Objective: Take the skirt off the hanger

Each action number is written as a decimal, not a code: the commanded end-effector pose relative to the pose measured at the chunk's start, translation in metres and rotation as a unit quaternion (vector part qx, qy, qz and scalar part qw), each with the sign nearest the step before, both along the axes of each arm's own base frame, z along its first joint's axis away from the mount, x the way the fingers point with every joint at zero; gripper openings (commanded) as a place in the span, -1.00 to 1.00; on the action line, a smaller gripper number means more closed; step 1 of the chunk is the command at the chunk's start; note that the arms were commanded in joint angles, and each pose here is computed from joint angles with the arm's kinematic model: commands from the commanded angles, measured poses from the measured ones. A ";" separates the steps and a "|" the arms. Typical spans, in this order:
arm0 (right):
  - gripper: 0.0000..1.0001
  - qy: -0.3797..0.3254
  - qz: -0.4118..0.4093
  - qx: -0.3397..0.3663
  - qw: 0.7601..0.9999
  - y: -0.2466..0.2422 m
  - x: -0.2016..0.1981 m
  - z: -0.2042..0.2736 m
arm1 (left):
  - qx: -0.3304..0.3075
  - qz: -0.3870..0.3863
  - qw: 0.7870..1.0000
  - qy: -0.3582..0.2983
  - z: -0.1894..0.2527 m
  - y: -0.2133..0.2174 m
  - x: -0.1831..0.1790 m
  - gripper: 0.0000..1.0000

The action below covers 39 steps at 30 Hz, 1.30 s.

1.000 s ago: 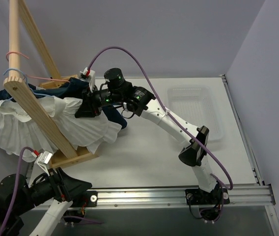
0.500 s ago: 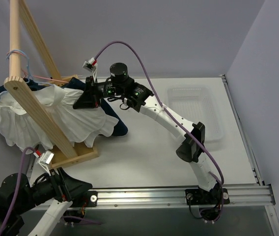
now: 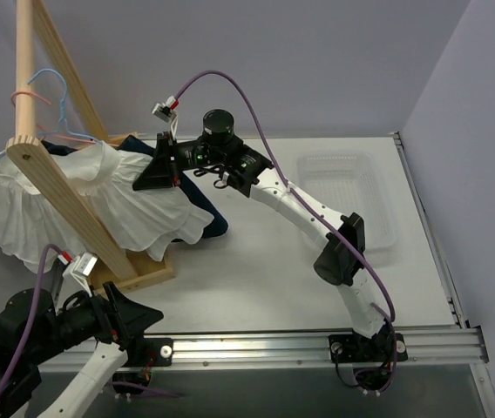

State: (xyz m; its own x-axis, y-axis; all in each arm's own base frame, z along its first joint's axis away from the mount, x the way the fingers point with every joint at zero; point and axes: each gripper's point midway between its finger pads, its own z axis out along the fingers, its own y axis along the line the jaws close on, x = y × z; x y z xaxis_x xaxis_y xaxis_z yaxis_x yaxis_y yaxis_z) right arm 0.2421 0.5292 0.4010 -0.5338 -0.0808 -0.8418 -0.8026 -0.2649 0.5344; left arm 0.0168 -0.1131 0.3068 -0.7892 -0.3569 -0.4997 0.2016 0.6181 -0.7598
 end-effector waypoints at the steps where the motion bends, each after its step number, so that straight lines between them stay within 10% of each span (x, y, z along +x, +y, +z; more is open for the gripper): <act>1: -1.00 -0.068 0.001 0.064 0.996 -0.026 -0.018 0.057 | 0.047 0.005 0.999 -0.007 -0.004 0.010 0.003 0.85; 39: -1.00 -0.077 -0.139 0.001 0.987 -0.130 -0.003 0.043 | 0.128 0.000 0.965 -0.227 0.132 -0.018 0.134 0.72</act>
State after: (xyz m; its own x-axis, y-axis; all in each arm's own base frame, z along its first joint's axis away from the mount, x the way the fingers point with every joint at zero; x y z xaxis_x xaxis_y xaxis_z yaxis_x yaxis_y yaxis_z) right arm 0.2505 0.4181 0.4096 -0.5154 -0.0160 -0.8568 -0.8566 -0.0198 0.5156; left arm 0.1291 -0.1278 0.4090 -0.5693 -0.1622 -0.8060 0.4365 0.7712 -0.4634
